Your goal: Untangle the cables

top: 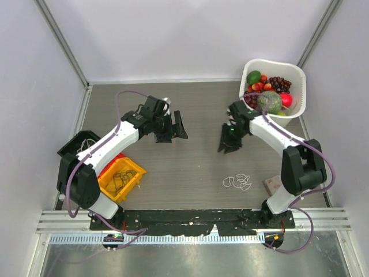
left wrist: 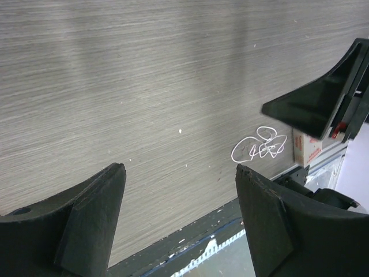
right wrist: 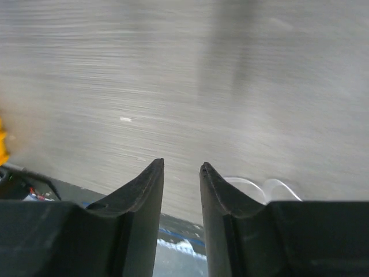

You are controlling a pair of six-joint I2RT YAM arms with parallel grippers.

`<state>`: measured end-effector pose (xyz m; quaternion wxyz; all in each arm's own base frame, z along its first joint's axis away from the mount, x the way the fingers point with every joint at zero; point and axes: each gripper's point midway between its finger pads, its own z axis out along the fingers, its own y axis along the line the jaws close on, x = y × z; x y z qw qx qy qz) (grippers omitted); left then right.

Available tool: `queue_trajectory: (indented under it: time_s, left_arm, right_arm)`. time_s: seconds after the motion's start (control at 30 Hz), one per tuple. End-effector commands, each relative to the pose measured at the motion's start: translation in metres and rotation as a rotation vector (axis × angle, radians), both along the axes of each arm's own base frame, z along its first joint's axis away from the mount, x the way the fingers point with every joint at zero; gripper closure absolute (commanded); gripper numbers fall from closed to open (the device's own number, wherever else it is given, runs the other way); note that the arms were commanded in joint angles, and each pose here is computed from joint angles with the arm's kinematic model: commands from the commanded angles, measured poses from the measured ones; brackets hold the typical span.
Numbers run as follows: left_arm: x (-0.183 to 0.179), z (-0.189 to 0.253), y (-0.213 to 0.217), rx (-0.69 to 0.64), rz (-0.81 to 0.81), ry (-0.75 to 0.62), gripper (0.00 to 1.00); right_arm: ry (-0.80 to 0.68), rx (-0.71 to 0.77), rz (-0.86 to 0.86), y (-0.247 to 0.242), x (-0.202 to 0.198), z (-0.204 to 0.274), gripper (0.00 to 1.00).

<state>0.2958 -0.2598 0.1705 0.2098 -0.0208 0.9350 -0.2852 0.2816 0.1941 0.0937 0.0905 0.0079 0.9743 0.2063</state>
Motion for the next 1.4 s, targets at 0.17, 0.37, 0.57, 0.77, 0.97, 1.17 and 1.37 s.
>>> queue_trajectory:
  time_s: [0.17,0.37,0.57,0.77,0.97,1.17,1.37]
  left_arm:
    - [-0.007,-0.004,-0.038,-0.05,-0.094,0.012,0.2]
    - [-0.014,-0.005,-0.048,-0.05,-0.134,0.018,0.2]
    - [-0.019,0.001,-0.035,-0.015,-0.121,-0.015,0.18]
    - [-0.016,0.004,-0.025,0.012,-0.07,-0.043,0.18]
    - [-0.012,0.002,-0.032,-0.026,-0.059,-0.053,0.25]
    - [-0.014,-0.019,-0.049,-0.056,-0.099,0.048,0.33]
    - [-0.02,-0.057,-0.063,-0.048,-0.153,0.19,0.42]
  right_arm:
    - [0.207,-0.45,-0.337,-0.155,-0.099,-0.026,0.51]
    - [0.248,-0.396,-0.322,-0.145,-0.107,-0.039,0.46]
    - [0.283,0.042,0.017,-0.023,-0.09,-0.04,0.49]
    - [0.034,0.025,0.247,0.062,-0.036,0.011,0.48]
    - [-0.001,-0.018,0.194,0.045,-0.026,0.018,0.41]
    - [0.015,0.03,0.094,0.017,-0.03,0.012,0.42]
    - [0.029,0.06,0.106,0.019,-0.033,-0.002,0.46]
